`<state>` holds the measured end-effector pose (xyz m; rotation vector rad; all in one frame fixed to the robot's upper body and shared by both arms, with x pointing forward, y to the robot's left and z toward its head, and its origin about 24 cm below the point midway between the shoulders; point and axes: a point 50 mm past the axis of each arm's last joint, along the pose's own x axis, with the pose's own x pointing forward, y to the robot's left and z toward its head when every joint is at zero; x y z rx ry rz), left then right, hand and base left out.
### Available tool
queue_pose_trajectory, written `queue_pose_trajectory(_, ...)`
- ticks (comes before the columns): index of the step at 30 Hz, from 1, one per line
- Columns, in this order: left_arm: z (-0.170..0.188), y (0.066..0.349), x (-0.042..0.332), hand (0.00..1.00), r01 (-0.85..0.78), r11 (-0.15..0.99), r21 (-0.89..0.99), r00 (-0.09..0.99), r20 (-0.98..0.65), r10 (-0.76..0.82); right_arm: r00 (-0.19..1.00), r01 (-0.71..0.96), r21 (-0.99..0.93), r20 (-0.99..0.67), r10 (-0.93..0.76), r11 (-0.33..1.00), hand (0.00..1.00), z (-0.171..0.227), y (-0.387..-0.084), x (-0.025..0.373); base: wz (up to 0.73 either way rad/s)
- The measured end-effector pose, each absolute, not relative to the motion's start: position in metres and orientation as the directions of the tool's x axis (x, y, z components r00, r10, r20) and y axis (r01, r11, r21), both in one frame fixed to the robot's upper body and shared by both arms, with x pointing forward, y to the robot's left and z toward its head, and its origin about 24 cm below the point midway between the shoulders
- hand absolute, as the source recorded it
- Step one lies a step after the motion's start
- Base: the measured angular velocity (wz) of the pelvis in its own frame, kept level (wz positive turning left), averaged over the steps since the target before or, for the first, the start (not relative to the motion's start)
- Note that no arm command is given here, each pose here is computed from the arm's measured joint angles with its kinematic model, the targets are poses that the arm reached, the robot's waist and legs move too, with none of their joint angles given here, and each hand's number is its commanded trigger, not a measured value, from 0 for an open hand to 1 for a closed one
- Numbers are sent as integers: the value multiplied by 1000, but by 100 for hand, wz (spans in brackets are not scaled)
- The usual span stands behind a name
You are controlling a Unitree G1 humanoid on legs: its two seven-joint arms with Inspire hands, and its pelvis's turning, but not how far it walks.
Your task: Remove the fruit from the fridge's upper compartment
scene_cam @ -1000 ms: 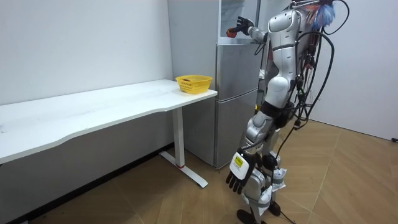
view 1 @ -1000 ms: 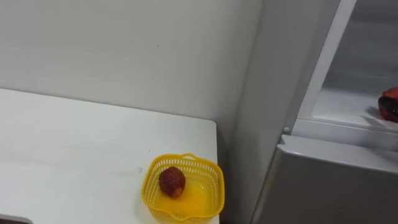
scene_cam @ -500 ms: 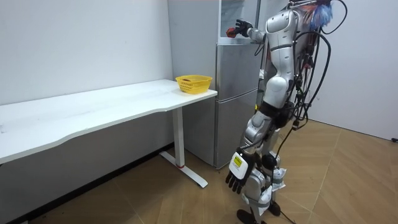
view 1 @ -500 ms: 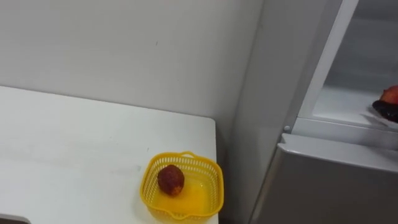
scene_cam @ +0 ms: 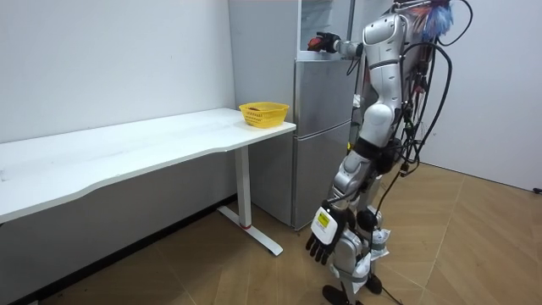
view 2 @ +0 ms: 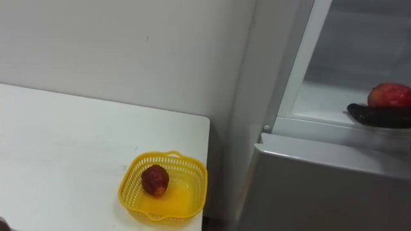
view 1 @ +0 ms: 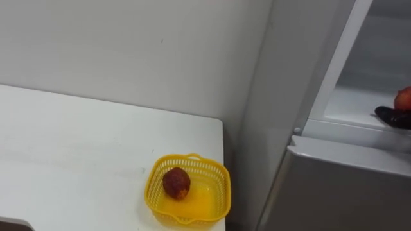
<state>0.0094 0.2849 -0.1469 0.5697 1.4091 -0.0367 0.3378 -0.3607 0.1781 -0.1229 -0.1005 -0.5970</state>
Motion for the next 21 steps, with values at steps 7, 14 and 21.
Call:
queue_pose_trajectory(7, -145, 291, 7, 0, 359, 861, 360, 171, -932, 319, 839, 544, -144, 110, -533, 826, 0, 177, -367, 335, 0)
queue_pose_trajectory(14, -144, 290, 11, 0, 364, 866, 344, 180, -938, 297, 854, 520, -151, 102, -510, 841, 0, 177, -368, 335, 4)
queue_pose_trajectory(21, -144, 291, 9, 0, 366, 867, 338, 174, -940, 293, 866, 500, -160, 98, -490, 851, 0, 178, -369, 335, 0)
